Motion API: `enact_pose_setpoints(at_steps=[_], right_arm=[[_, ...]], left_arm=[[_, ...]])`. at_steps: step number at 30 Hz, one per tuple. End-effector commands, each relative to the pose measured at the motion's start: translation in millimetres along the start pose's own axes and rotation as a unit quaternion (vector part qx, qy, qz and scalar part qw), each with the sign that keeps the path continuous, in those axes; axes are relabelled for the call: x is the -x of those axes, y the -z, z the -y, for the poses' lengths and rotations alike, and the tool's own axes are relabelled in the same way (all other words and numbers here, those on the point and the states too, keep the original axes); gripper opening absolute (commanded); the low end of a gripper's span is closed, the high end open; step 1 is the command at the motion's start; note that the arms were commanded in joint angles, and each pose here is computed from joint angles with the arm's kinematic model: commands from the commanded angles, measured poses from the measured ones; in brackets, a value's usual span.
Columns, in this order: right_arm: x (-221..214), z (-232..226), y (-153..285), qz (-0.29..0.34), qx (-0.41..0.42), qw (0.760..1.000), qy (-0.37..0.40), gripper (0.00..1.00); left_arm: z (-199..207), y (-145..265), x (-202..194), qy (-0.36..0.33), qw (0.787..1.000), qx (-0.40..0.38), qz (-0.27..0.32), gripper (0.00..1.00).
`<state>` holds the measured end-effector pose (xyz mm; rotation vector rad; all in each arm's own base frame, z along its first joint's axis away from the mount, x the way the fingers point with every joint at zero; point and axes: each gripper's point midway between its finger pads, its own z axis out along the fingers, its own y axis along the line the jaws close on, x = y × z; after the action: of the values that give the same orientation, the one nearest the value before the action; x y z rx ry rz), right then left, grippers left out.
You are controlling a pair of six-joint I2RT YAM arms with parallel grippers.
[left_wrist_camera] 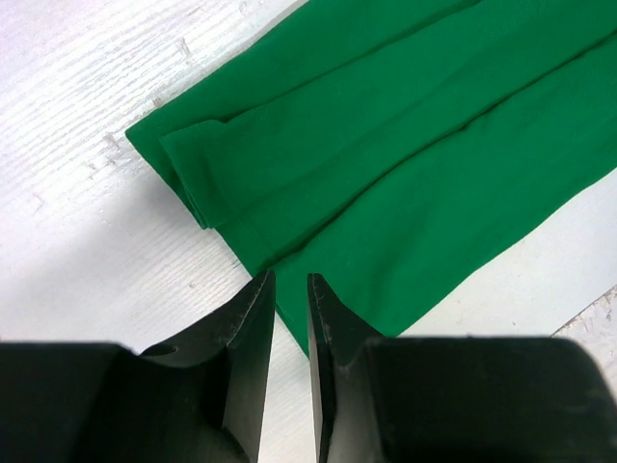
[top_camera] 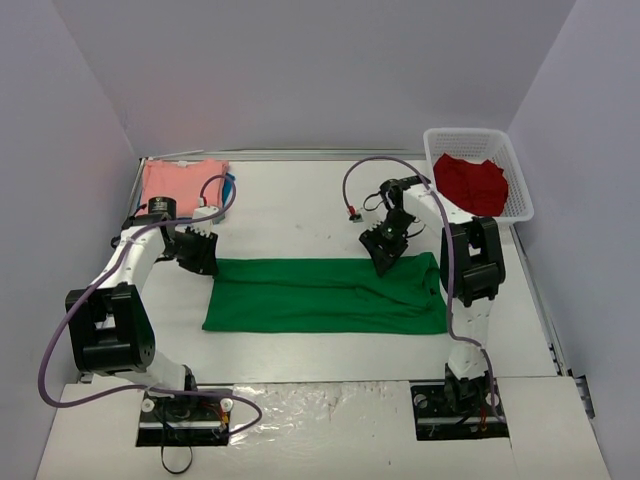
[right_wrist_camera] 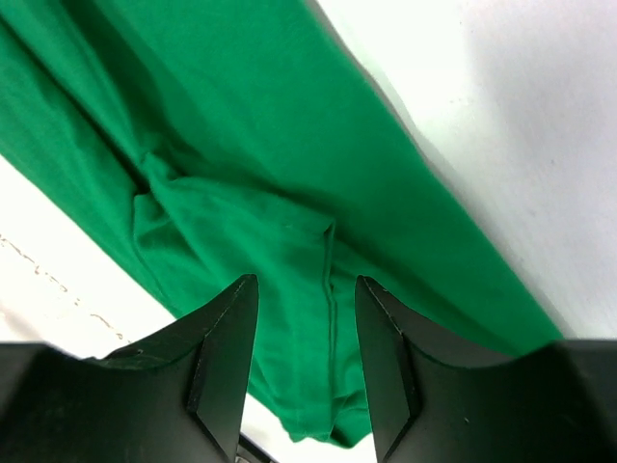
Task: Fold and stack the t-shirts
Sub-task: Fold the other side of the tshirt into a rectangle
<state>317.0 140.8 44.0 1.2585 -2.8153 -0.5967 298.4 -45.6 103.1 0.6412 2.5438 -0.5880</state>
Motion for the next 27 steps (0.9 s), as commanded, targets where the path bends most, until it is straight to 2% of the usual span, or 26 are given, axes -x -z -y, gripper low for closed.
enact_pose_setpoints(at_steps=[1,4,6,7,10,20,27], right_arm=[[-2.4,-4.8,-3.6,-0.021,0.013,1.000,-0.005,0.41],[-3.7,-7.4,-9.1,-0.030,0.016,0.999,0.000,0.39],[-4.2,-9.1,-11.1,-0.032,0.018,0.999,0.000,0.33],[-4.8,-10.0,-12.0,-0.034,0.020,0.999,0.001,0.18],[-3.5,-12.3,-8.2,-0.028,0.018,0.999,0.004,0.00],[-7.6,-37.7,30.0,0.011,0.001,1.000,0.017,0.00],[-32.5,-65.0,30.1,-0.008,0.015,0.999,0.031,0.00]], left_arm=[[4.1,10.0,5.3,-0.005,1.000,0.003,0.022,0.19],[4.1,9.6,5.5,-0.004,1.000,0.002,0.022,0.19],[3.6,9.5,5.2,-0.003,1.000,0.002,0.022,0.19],[3.7,9.4,5.6,-0.003,1.000,0.002,0.023,0.19],[3.4,8.8,5.2,-0.003,1.000,0.001,0.022,0.19],[3.5,9.4,6.0,-0.002,1.000,0.000,0.025,0.18],[5.9,12.7,8.3,-0.005,1.000,0.000,0.031,0.18]])
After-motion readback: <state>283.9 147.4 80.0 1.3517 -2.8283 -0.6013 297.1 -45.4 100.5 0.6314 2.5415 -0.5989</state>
